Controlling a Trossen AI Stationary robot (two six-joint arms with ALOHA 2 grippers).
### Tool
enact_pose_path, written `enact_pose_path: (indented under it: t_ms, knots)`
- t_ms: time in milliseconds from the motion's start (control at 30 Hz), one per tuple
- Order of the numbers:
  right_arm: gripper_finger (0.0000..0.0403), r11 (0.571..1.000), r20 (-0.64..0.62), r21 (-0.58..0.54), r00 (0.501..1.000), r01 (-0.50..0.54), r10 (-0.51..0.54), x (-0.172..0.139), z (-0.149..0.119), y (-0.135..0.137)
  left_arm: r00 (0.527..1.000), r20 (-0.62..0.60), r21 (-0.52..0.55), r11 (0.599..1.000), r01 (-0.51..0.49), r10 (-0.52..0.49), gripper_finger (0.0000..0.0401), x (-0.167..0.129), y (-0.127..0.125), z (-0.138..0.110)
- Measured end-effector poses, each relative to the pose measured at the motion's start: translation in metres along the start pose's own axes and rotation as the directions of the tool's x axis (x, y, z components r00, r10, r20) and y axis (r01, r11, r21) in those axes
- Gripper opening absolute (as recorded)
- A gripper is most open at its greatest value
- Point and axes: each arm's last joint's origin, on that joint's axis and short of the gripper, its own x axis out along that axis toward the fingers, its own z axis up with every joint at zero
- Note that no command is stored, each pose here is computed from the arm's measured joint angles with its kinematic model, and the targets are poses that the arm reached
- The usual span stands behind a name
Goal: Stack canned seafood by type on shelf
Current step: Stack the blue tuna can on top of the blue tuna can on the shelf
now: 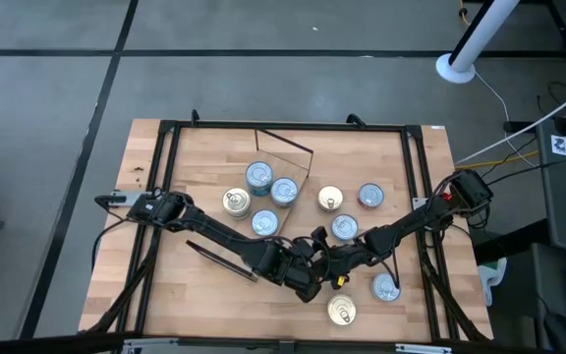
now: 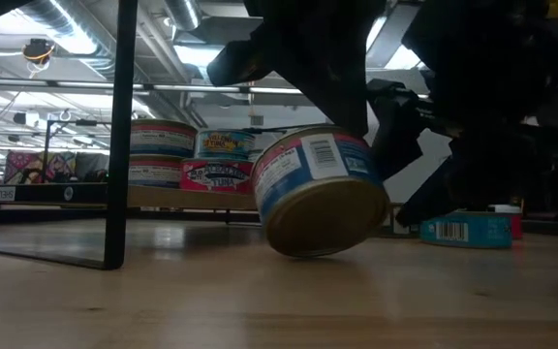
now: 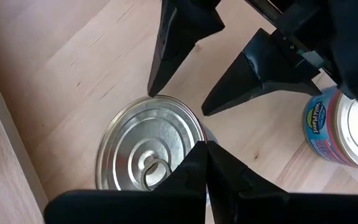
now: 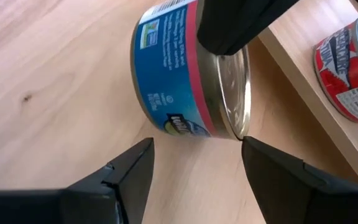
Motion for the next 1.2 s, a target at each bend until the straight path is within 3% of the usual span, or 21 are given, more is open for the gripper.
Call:
enact_pose_path:
  t_ms: [167,767,1200]
  knots:
    - [0.0241,0.999,-0.008,-0.026,0.999,0.044,-0.044,0.0000,0.0001,-0.0014,1.000,0.000,0.011,1.000,0.000,0.000,0.0000,0.0001,0.0001,0.0002]
    - [0.0241,0.989,0.000,-0.147,0.999,0.034,-0.035,0.0000,0.0007,-0.0012,1.000,0.001,0.042,0.999,0.002,-0.002,0.0000,-0.0002,-0.0002,0.0000]
    - [0.0241,0.987,0.016,-0.157,0.999,-0.033,0.036,0.0000,0.0009,0.0009,0.999,0.017,0.069,0.997,0.033,-0.034,0.0000,-0.0097,-0.0047,0.0050]
